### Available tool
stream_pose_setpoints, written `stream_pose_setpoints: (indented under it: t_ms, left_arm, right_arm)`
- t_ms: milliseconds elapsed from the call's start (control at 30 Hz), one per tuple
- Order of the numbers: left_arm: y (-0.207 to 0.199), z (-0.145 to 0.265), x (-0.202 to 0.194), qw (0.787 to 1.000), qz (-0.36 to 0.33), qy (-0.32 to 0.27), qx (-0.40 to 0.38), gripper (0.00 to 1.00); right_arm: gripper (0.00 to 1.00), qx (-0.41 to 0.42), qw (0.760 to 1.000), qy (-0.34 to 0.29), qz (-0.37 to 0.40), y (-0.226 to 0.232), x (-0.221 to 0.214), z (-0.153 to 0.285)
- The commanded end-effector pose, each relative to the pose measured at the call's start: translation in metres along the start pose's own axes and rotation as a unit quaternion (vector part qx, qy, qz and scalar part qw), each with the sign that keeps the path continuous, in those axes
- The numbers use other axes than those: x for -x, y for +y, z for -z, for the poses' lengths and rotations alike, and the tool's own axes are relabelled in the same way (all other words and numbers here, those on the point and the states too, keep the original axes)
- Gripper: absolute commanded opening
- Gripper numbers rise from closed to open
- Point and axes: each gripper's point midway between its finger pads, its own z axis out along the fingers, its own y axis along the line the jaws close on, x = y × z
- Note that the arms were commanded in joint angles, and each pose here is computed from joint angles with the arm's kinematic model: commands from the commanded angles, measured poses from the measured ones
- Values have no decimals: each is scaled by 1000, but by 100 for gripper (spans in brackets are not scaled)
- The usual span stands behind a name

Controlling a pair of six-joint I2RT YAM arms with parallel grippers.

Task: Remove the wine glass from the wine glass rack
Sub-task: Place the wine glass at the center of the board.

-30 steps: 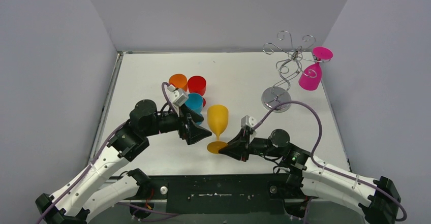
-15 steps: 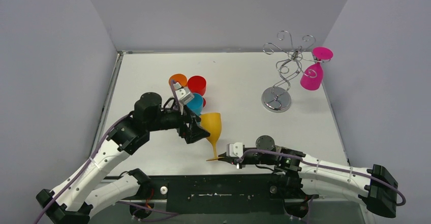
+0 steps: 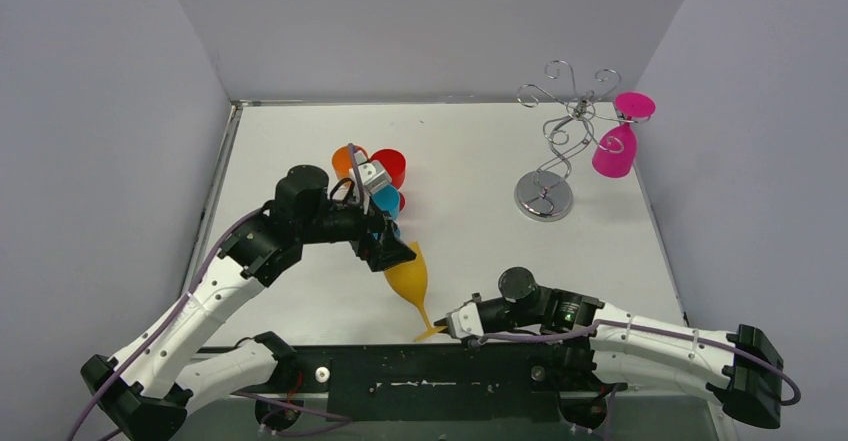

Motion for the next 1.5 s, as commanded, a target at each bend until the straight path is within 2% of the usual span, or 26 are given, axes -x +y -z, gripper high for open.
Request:
stream_pose_setpoints:
  t_ms: [0, 300, 500, 600, 900, 1033, 1133, 1233, 1333, 1400, 1467]
  left_arm:
    - [-15, 3, -3, 999, -9, 15, -52, 84]
    - [-31, 5, -25, 992, 0, 51, -115, 78]
    - [-17, 0, -41, 993, 21, 79, -84, 75]
    - [-20, -2, -45, 991, 25, 83, -97, 71]
    - [-26, -2, -52, 987, 30, 98, -124, 25]
    - [-24, -3, -53, 988, 33, 99, -117, 0]
    - [-23, -1, -53, 988, 29, 96, -113, 0]
    - [-24, 1, -51, 989, 25, 90, -111, 0]
    - [-23, 3, -48, 991, 20, 84, -101, 0]
    - [-12, 3, -45, 995, 21, 74, -60, 0]
    - [1, 5, -42, 998, 21, 64, -15, 0]
  right_arm:
    - [2, 13, 997, -41, 59, -4, 33, 5]
    - [0, 7, 996, -44, 83, -8, 36, 7]
    - [0, -8, 994, -51, 97, -13, 41, 10]
    - [0, -13, 994, -49, 99, -15, 41, 11]
    - [0, -60, 993, -31, 94, -31, 33, 11]
    - [0, -59, 994, -25, 89, -32, 31, 9]
    - [7, -60, 994, -22, 86, -32, 29, 8]
    - [22, -63, 994, -22, 86, -33, 29, 9]
    - [28, -66, 994, -26, 82, -33, 31, 10]
    - [35, -69, 994, -30, 78, -34, 33, 11]
    - [37, -71, 994, -34, 73, -34, 35, 11]
